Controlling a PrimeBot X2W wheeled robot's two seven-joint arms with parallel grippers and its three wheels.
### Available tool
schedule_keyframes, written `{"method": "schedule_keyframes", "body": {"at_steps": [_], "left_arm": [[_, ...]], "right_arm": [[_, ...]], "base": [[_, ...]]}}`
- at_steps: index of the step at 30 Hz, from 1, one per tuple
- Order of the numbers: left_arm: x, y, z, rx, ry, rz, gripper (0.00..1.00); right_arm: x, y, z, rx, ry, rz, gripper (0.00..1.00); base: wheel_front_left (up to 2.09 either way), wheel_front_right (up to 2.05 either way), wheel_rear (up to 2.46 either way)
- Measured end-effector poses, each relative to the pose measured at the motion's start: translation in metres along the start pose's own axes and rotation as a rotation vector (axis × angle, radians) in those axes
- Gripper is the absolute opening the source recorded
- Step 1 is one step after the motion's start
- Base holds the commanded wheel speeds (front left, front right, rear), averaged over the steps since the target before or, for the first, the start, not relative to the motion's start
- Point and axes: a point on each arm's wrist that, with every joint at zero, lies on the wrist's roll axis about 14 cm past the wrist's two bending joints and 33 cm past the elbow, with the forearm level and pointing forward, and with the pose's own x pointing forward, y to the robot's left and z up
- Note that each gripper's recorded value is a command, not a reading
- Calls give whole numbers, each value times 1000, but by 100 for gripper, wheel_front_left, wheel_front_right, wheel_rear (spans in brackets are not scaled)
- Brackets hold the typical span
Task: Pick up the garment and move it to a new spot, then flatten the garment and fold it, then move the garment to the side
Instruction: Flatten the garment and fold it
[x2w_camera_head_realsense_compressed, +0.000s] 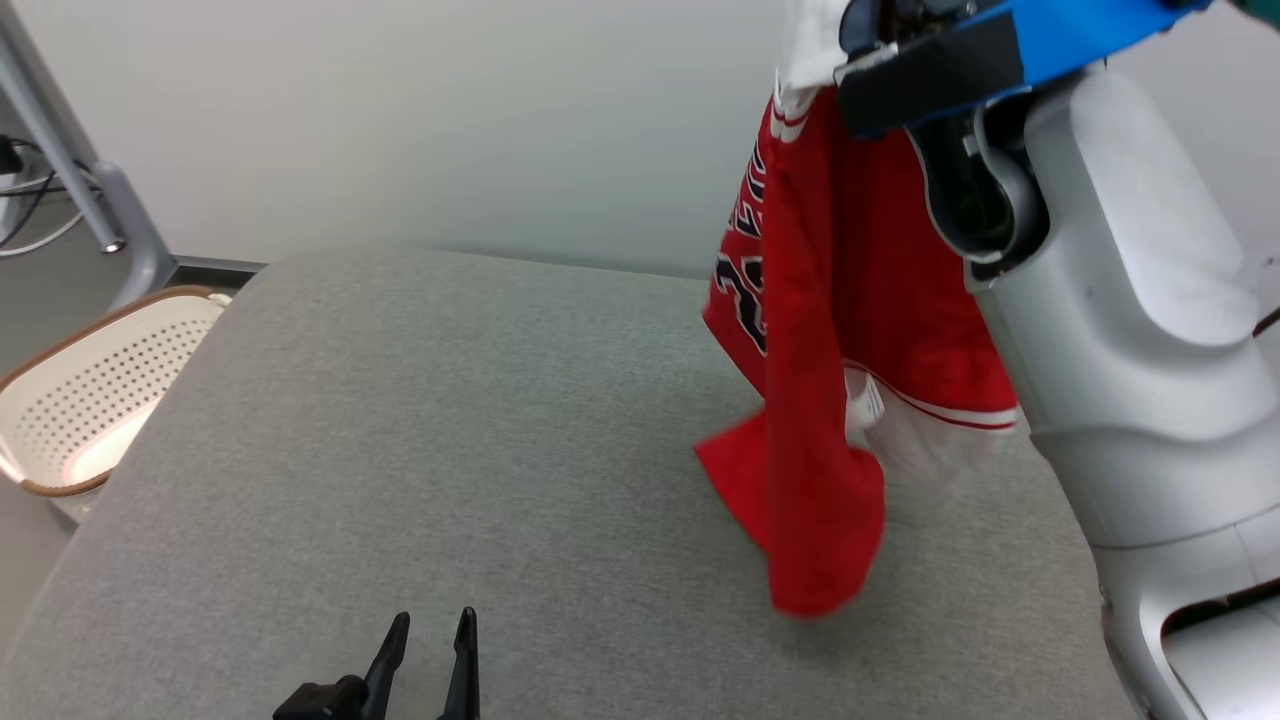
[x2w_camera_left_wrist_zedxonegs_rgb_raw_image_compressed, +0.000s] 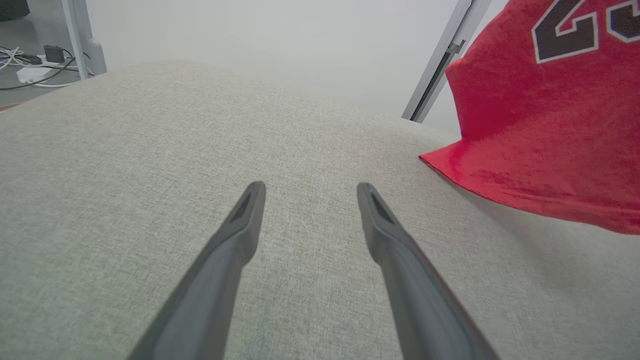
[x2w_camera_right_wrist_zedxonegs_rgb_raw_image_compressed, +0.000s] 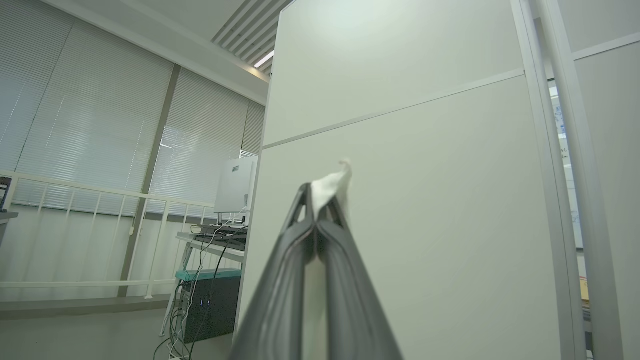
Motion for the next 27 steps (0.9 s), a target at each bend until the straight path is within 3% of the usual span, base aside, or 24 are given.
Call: {"method": "schedule_keyframes", "body": {"at_steps": [9,14,20,21,22,27], "left_arm": [[-16,18,-4,-23,0,70,100],[-19,22,-9,-27,15,88,100],[-10,22,-9,-23,29,88,100],[-7,22,-9,-20,32,87,100],[-5,22,-9,-19,35,87,100],[2,22,-10,-18,50,87,100]], "right_arm": [[24,3,-22,12,48,-4,0],[5,-47,-69,-63,196,-118,0],[-52,-121,-140,-173,456,-267,0],[-66,-135,-151,-184,500,-298,5],[-80,-147,-162,-198,546,-325,100],[-144,-182,-203,-209,704,-426,100]], "base": [[0,0,0],[0,0,0],[0,0,0],[0,0,0],[0,0,0],[0,0,0]]}}
